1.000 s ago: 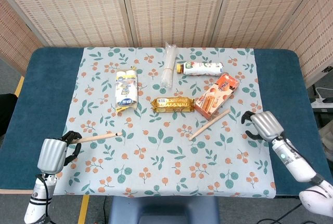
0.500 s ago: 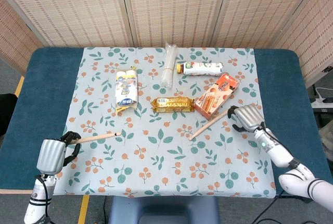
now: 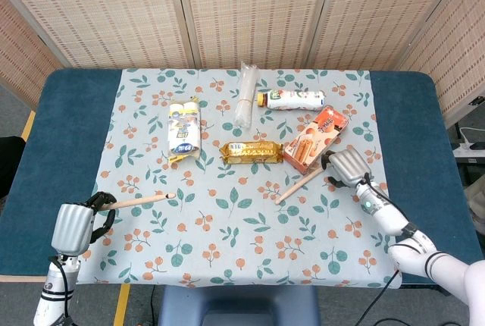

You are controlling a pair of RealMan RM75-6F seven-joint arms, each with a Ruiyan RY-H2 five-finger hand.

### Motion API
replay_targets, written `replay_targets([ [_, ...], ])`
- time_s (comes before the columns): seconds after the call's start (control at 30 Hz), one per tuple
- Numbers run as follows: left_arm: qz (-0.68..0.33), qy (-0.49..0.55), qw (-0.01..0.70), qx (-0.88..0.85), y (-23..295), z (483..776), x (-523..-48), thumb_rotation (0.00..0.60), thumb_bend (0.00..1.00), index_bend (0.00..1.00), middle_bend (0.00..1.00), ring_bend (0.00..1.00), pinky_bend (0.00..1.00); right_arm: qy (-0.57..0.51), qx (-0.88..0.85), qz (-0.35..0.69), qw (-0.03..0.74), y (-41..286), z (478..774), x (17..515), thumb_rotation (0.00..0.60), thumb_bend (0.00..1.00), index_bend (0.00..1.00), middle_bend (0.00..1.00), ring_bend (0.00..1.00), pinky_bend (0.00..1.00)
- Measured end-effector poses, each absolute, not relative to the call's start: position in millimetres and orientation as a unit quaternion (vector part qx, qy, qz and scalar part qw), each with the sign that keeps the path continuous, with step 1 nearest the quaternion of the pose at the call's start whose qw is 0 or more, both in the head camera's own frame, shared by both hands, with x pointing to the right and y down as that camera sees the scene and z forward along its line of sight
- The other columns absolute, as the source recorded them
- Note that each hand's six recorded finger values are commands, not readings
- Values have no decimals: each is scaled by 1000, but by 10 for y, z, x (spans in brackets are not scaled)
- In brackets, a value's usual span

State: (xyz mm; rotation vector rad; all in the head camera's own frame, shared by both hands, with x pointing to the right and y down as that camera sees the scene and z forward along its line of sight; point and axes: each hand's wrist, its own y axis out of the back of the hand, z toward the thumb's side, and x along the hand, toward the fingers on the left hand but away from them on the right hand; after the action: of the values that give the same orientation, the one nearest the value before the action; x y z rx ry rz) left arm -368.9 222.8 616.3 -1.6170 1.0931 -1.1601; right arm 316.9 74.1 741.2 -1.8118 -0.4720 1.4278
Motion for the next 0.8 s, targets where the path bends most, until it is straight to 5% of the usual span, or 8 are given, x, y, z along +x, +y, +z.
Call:
replay_targets([
  [0.8, -458, 442, 421, -647, 2245, 6125, -3708, 600, 507, 756, 803, 1000, 1000, -171, -711, 563, 385, 787, 7764, 3013, 600, 257, 512, 391, 734, 908],
])
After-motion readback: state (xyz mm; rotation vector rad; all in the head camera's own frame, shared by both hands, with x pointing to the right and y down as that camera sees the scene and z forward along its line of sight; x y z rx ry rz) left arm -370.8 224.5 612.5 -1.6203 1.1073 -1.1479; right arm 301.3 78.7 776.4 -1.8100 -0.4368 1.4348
